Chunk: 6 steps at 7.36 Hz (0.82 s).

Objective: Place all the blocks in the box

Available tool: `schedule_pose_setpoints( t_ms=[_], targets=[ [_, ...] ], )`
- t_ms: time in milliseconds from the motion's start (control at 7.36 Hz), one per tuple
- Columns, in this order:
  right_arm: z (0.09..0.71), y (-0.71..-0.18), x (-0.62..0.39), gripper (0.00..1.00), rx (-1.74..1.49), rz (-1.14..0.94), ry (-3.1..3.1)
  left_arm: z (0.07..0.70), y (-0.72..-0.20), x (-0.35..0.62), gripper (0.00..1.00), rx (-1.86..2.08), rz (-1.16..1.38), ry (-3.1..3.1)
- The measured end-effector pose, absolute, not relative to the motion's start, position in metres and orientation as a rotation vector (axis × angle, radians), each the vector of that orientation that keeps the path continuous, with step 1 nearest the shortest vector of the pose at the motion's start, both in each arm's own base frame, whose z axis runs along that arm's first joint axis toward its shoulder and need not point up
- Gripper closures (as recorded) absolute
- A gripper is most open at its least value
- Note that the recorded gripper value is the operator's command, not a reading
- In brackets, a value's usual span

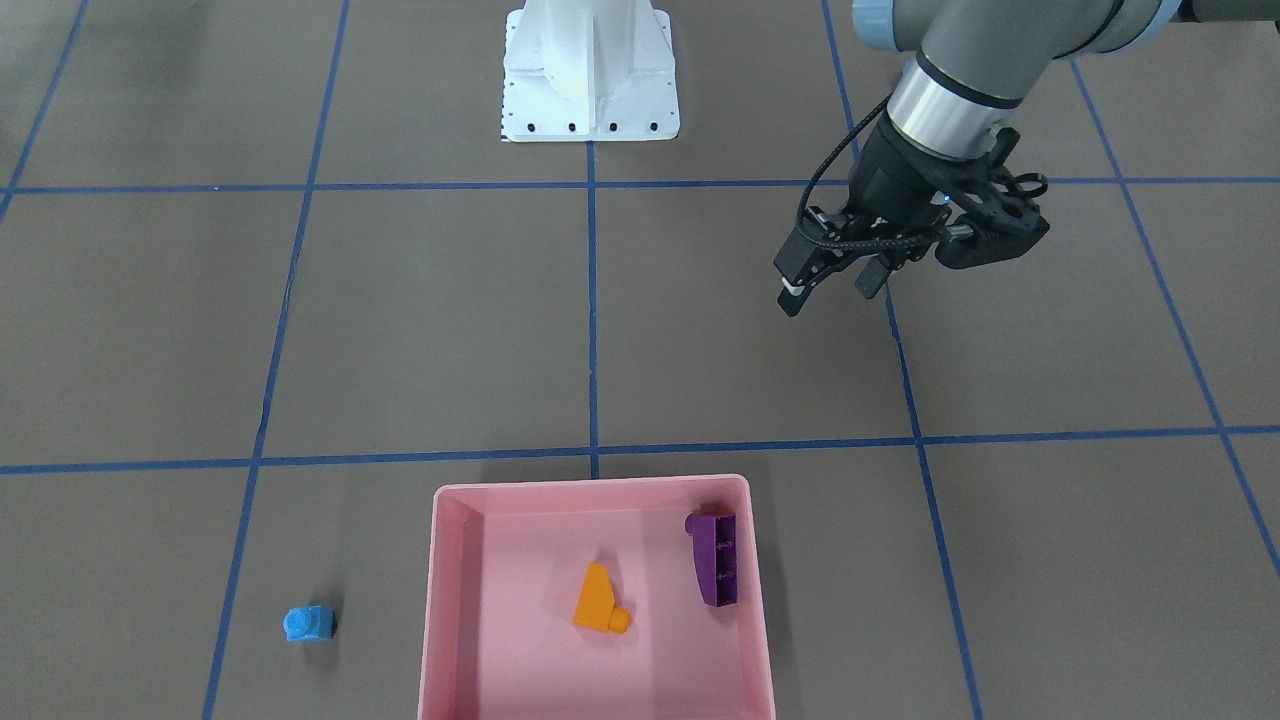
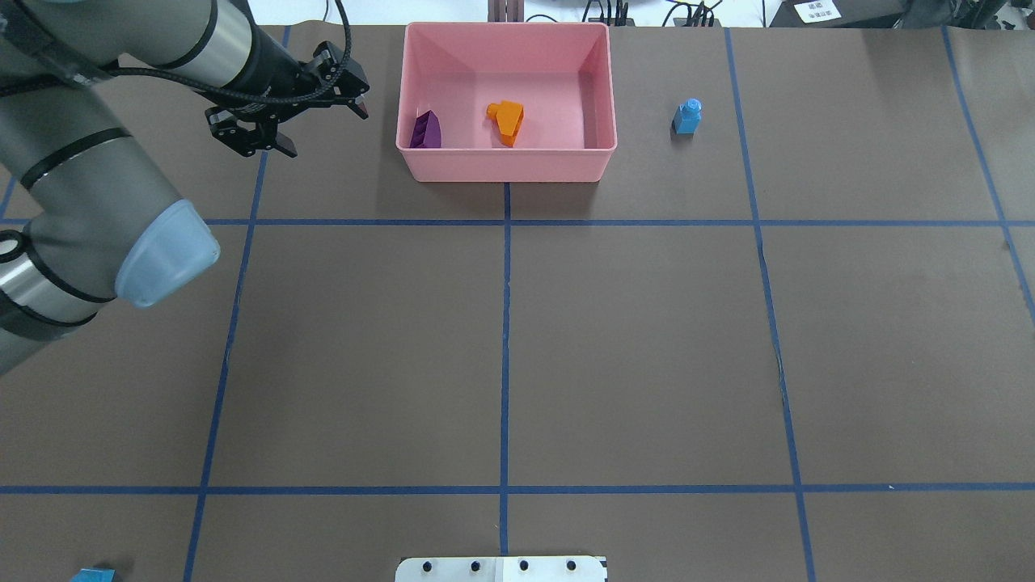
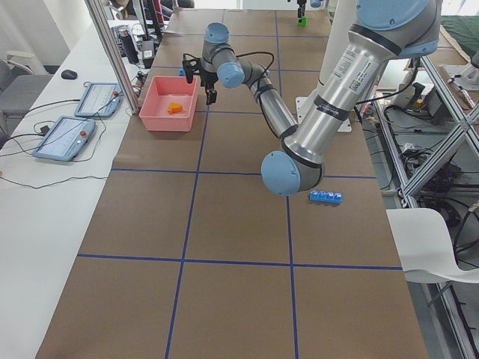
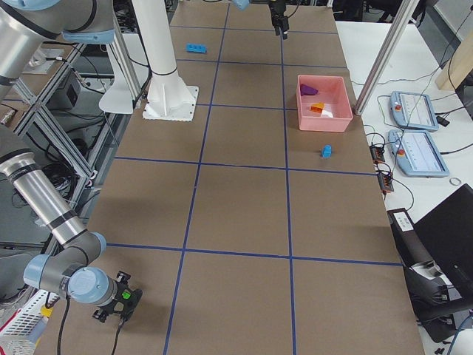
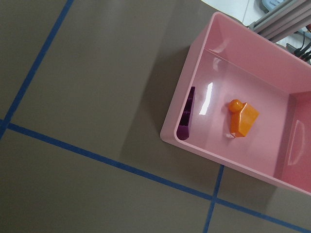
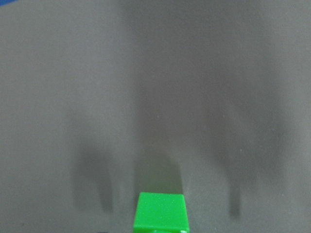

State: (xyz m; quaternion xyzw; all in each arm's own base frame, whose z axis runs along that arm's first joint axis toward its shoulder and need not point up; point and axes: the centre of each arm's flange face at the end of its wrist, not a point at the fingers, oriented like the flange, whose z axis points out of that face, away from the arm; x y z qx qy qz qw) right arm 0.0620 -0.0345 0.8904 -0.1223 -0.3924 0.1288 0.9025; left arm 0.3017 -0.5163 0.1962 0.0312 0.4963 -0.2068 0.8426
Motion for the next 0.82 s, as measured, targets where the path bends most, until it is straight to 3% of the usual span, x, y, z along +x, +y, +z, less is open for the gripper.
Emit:
schedule_pose_setpoints(
  t_ms=[136,544,680,816],
  targets=[
    [0.889,-0.035,0.061,1.0,-0.259,0.303,-0.828,0.222,-0.504,0.292,0.07,0.07,-0.407,1.02],
    [0.861,-0.063,0.059,1.0,-0.23,0.349,-0.89,0.3,-0.435,0.254,0.09,0.083,-0.26,0.926],
    [0.848,-0.083,0.06,1.0,-0.208,0.35,-0.896,0.33,-0.396,0.249,0.0,0.064,-0.171,0.88],
    [0.829,-0.119,0.061,1.0,-0.183,0.347,-0.898,0.36,-0.354,0.251,0.0,0.037,-0.077,0.815]
  ],
)
